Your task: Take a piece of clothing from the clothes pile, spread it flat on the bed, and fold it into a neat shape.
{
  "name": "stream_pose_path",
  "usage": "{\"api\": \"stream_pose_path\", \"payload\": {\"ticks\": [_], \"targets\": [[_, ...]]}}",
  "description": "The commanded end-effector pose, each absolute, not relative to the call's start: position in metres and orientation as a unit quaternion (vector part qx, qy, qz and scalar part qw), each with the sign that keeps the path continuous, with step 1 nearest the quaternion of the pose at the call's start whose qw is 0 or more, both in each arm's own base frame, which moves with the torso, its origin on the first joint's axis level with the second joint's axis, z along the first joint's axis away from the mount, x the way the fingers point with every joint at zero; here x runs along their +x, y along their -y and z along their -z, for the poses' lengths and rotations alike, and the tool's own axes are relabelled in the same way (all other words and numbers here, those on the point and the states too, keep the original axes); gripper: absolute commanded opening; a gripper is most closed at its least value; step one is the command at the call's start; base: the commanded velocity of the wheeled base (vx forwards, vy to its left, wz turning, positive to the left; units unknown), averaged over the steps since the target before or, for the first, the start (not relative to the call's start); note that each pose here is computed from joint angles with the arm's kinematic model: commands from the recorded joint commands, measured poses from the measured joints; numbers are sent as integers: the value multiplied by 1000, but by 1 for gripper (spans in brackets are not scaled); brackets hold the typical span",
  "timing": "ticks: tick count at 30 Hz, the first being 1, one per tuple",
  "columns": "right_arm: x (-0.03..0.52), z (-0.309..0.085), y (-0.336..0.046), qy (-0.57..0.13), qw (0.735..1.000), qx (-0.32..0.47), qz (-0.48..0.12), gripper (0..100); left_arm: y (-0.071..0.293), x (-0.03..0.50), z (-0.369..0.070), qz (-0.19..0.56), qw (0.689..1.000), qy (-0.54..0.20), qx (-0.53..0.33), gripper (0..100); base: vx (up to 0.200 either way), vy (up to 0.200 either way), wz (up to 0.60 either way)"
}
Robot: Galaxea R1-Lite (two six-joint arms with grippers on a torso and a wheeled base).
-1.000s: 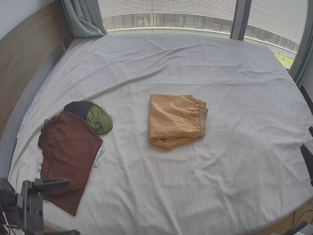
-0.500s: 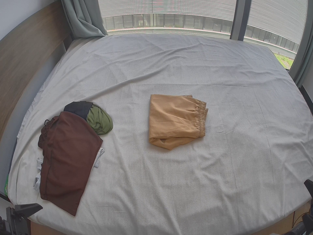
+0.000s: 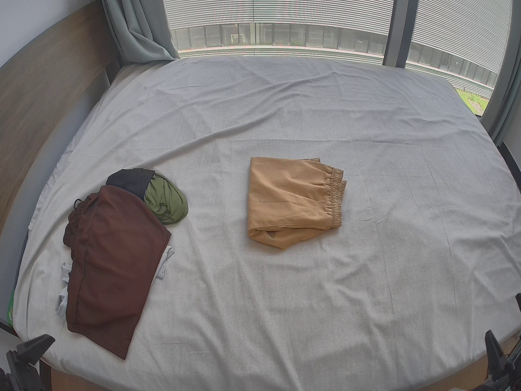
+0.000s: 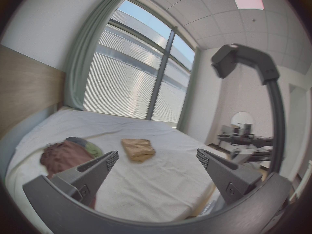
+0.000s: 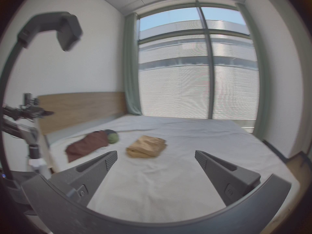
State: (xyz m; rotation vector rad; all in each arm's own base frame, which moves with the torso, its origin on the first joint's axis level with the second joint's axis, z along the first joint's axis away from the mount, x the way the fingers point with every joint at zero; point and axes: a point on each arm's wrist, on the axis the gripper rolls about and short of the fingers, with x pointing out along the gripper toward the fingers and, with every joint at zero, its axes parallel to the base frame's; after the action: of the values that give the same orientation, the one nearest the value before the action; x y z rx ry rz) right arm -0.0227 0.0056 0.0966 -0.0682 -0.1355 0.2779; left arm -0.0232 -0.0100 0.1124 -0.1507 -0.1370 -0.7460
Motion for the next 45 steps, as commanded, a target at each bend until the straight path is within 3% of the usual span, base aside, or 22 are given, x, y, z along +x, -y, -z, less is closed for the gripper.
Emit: {"api": "stream_pose_path", "payload": {"ticks": [1,11,15,17,22,34,38,42,44,45], "targets": [[-22,-83,-2,31,998,-46,-35,100,8,-19,-98,266,962,38,-55,100,0,0,0],[-22,-83,-2,32,998,-32,-33,100,9,-25,-83,209,977,28,-33,100,0,0,0],[-22,-83,-2,35,998,-35,-48,100,6,-24,-83,123,991,32,-34,100,0,0,0],[-22,-83,-2,34,998,-38,-48,100,2,-23,-83,41,998,36,-26,100,0,0,0],[-22,-83,-2,35,997,-52,-49,100,-1,-23,-75,-26,1000,-4,-5,100,0,0,0],[-22,-83,-2,33,997,-39,-49,100,-1,-23,-76,-22,1000,1,-12,100,0,0,0],[-22,-83,-2,29,998,34,-37,100,-1,-23,-76,-22,1000,1,-10,100,0,0,0],[-22,-83,3,29,996,-2,83,100,-1,-23,-76,-21,1000,1,-10,100,0,0,0],[-22,-83,2,28,997,-35,57,100,-1,-23,-76,-22,1000,1,-12,100,0,0,0],[-22,-83,0,28,998,-55,5,100,-1,-23,-76,-22,1000,1,-12,100,0,0,0]]}}
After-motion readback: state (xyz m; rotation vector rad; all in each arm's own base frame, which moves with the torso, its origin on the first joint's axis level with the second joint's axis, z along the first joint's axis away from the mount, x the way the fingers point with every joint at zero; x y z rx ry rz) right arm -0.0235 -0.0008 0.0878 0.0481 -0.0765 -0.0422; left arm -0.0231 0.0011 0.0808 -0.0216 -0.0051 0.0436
